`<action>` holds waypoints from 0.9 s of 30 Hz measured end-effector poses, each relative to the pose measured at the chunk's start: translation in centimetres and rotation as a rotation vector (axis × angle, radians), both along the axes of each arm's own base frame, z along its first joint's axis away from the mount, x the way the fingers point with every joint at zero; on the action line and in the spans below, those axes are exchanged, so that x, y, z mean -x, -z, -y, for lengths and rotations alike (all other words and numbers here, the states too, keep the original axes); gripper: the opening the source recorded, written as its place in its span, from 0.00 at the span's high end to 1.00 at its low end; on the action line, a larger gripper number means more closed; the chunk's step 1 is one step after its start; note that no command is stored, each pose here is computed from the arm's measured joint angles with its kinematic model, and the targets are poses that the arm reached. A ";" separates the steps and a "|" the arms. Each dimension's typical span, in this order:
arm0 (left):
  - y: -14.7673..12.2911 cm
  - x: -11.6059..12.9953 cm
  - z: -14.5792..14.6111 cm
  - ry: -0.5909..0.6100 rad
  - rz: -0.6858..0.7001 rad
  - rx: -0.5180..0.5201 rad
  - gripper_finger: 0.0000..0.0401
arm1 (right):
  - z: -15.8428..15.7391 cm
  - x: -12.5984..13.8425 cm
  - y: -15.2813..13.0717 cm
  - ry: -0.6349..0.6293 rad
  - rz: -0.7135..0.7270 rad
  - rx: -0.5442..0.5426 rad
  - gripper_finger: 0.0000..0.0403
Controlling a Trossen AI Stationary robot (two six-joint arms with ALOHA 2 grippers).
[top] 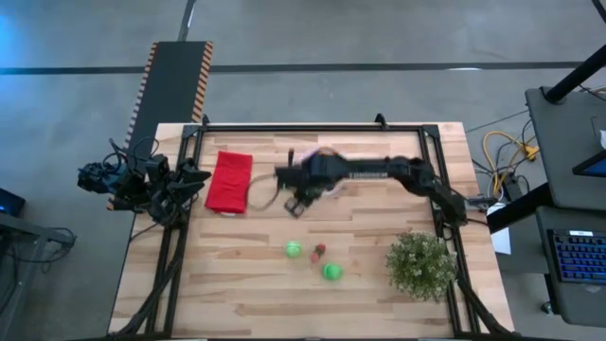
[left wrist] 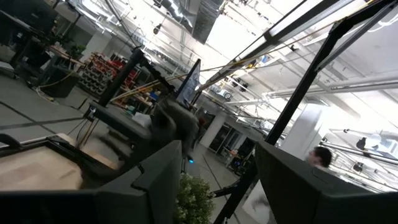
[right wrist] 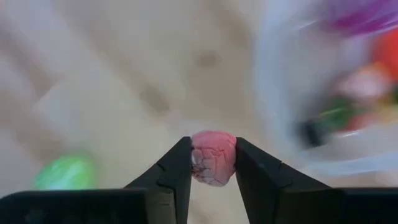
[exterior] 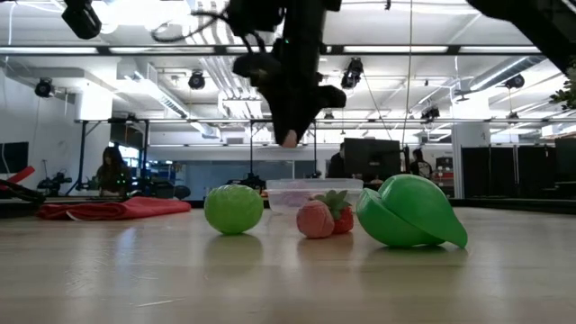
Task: Pick and placing Produce into tupperware
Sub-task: Put the top pink peach into the transparent bin
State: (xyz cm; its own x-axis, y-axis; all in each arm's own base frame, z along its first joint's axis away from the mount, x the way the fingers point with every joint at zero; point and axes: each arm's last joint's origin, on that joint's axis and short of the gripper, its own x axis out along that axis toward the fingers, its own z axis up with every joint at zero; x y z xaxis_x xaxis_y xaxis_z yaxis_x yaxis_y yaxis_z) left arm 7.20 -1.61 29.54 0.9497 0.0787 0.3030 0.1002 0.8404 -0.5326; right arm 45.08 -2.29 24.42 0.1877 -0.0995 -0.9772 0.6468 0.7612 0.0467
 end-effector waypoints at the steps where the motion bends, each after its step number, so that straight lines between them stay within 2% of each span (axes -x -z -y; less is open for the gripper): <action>1: 0.0 0.0 0.0 0.000 0.000 0.000 0.52 | 1.3 0.2 -0.4 0.015 -0.008 0.019 0.75; 6: 0.0 0.0 0.0 0.000 0.000 0.000 0.52 | 7.4 1.2 -0.7 0.091 -0.029 0.038 0.75; 11: 0.0 0.0 0.0 0.000 0.000 0.000 0.52 | 11.0 2.4 0.9 0.128 -0.082 -0.006 0.75; 14: 0.0 0.0 0.0 0.000 0.000 -0.001 0.52 | 11.8 2.8 2.0 0.131 -0.101 -0.050 0.75; 23: 0.0 0.0 0.0 -0.004 -0.001 -0.009 0.52 | 12.8 3.1 4.1 0.133 -0.095 -0.060 0.74; 27: 0.0 0.0 0.0 -0.004 -0.001 -0.009 0.52 | 13.1 3.1 4.4 0.132 -0.098 -0.017 0.69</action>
